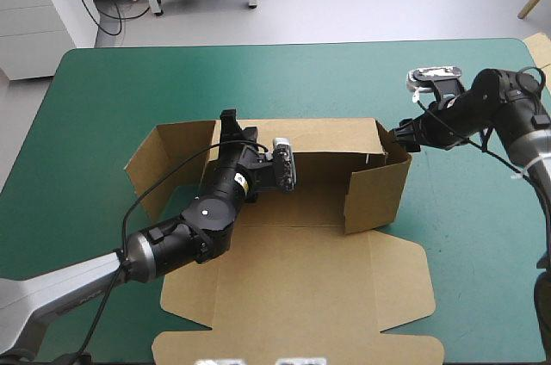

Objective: Fold the box

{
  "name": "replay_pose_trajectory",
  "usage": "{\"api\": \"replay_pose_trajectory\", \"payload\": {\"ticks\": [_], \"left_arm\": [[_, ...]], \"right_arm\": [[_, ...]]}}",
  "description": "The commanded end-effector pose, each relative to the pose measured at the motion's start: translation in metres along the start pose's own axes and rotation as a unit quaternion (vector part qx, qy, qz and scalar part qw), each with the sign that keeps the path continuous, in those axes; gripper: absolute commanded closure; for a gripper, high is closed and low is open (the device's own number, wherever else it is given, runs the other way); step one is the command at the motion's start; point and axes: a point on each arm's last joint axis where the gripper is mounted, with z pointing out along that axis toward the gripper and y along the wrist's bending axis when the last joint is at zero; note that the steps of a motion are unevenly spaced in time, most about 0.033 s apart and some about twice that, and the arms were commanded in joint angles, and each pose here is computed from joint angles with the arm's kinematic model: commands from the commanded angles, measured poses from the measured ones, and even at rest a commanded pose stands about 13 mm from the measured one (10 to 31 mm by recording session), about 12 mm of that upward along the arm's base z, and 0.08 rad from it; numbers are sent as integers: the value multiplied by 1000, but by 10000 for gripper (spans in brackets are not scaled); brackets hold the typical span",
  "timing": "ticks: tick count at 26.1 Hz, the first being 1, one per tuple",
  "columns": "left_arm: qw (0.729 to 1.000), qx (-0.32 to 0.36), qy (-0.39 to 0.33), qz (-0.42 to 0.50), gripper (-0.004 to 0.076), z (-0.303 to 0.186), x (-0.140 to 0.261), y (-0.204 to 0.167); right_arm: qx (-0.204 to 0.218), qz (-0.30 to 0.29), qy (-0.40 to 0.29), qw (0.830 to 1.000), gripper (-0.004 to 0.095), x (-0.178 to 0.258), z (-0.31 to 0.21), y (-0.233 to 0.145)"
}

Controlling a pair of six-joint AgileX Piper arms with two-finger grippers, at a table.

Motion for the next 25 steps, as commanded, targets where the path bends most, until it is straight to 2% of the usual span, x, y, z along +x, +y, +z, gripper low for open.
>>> {"api": "replay_pose_trajectory", "payload": {"ticks": [1,13,25], "left_arm": [[999,-6,-12,-31,731,-8,-2,8],[999,-6,-12,-30,731,-8,-2,8],[1000,-6,-12,-28,731,-8,-2,8]], "right_arm": [[-5,-26,-83,996,276,5,-27,8],[-25,-88,-163,982,276,52,-31,24],[-74,-111,-89,987,276,69,-29,33]]}}
